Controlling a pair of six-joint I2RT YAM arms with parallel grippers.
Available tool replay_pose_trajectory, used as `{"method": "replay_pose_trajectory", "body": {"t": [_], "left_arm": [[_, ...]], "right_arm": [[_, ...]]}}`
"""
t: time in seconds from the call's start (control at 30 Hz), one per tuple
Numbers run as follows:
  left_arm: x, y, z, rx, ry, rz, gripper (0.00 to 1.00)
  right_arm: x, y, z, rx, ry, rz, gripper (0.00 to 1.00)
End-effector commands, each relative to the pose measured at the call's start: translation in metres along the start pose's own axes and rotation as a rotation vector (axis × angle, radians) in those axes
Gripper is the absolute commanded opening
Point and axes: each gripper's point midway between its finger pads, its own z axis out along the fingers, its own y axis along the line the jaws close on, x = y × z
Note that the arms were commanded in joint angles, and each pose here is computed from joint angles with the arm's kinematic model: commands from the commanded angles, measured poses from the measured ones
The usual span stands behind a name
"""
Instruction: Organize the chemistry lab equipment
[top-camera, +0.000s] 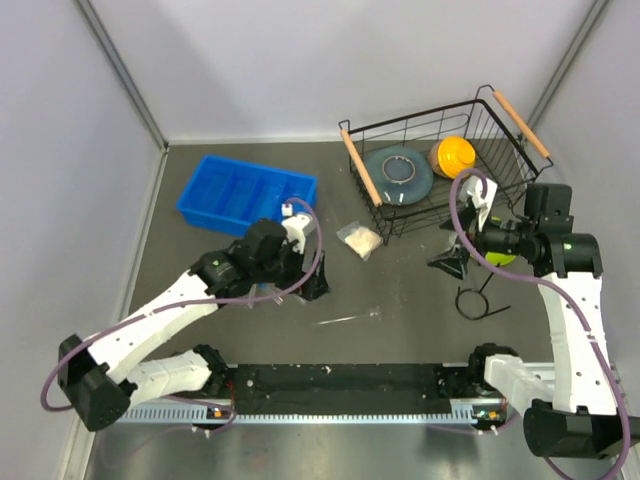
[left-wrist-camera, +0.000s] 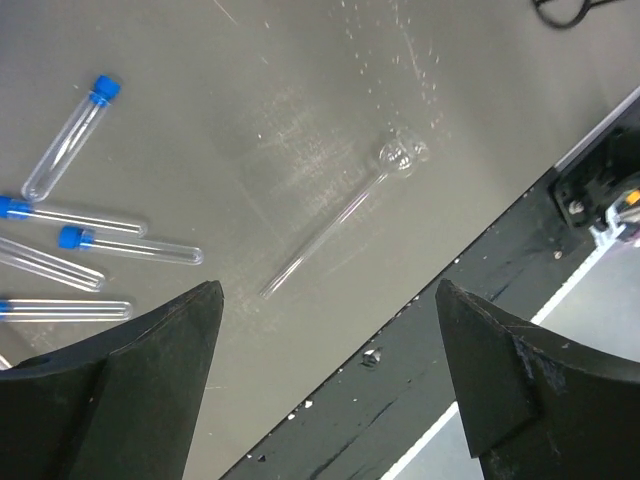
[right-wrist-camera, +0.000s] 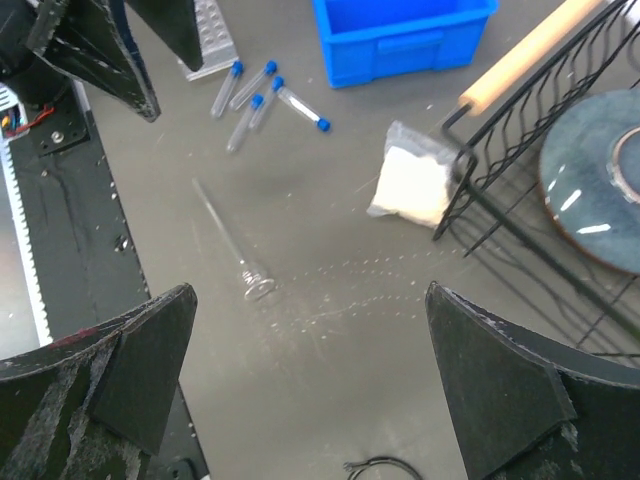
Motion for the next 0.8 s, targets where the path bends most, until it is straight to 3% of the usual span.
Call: {"method": "replay_pose_trajectory", "body": {"t": [0.0, 0.27, 0.53, 0.77], "left_arm": [[-0.002, -0.008, 0.025, -0.004, -0.008, 0.093, 0.93], [0.007, -0.009, 0.066, -0.006, 0.059, 0.016, 0.92], [-0.022, -0.02, 0.113, 0.04, -0.034, -0.183, 0.9], [-0.052, 0.007, 0.141, 0.054, -0.1, -0.415, 0.84]], "right_arm": [[0.01, 0.013, 0.004, -0.056, -0.012, -0.049, 0.99], [0.032, 0.014, 0.011, -0.069, 0.031, -0.038, 0.99], [0.045, 0.009, 0.013, -0.045, 0.063, -0.034, 0.99], [0.056, 0.0, 0.018, -0.006, 0.075, -0.003, 0.99]]}}
